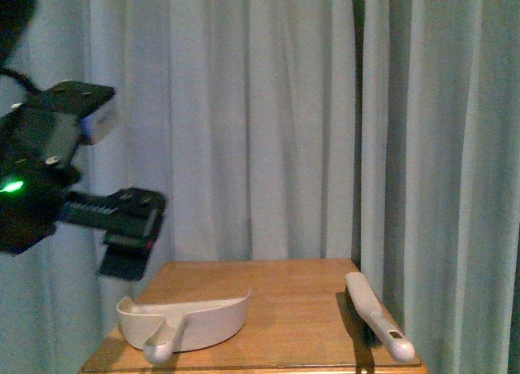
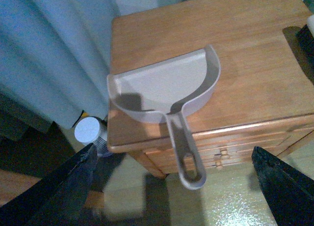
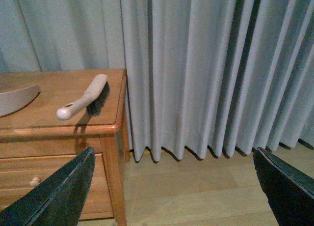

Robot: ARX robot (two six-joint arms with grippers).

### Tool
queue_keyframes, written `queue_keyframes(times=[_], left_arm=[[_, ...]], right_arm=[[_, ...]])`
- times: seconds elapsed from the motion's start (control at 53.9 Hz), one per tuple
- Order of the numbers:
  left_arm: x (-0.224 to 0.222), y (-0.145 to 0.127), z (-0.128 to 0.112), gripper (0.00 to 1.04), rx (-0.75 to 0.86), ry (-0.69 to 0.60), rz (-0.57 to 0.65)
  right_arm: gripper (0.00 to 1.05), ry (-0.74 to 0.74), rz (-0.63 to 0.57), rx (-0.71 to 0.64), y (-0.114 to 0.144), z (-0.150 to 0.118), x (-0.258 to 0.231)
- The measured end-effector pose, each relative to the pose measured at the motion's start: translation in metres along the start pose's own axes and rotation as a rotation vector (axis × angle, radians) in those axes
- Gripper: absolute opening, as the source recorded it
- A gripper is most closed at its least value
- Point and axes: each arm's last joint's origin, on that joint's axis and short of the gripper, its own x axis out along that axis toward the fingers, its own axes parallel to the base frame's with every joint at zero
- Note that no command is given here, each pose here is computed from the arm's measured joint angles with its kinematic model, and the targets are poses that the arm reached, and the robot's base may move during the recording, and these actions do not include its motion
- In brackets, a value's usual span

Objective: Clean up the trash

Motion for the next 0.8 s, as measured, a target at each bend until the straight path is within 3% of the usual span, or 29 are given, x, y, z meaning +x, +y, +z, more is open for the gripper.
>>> queue_keyframes(times=[0.186, 0.445, 0.798], left_arm=[[0.046, -0.030, 0.021, 0.97, 0.042, 0.059, 0.021], [0.117, -0.033, -0.016, 0.97, 0.069, 0.265, 0.105], [0.131, -0.031, -0.032, 0.97, 0.003, 0.342, 0.105]], right_arm=[[0.97, 0.000, 0.000, 0.000, 0.000, 0.000, 0.000], [0.97, 0.000, 0.000, 0.000, 0.000, 0.000, 0.000], [0.97, 0.000, 0.000, 0.000, 0.000, 0.000, 0.000]])
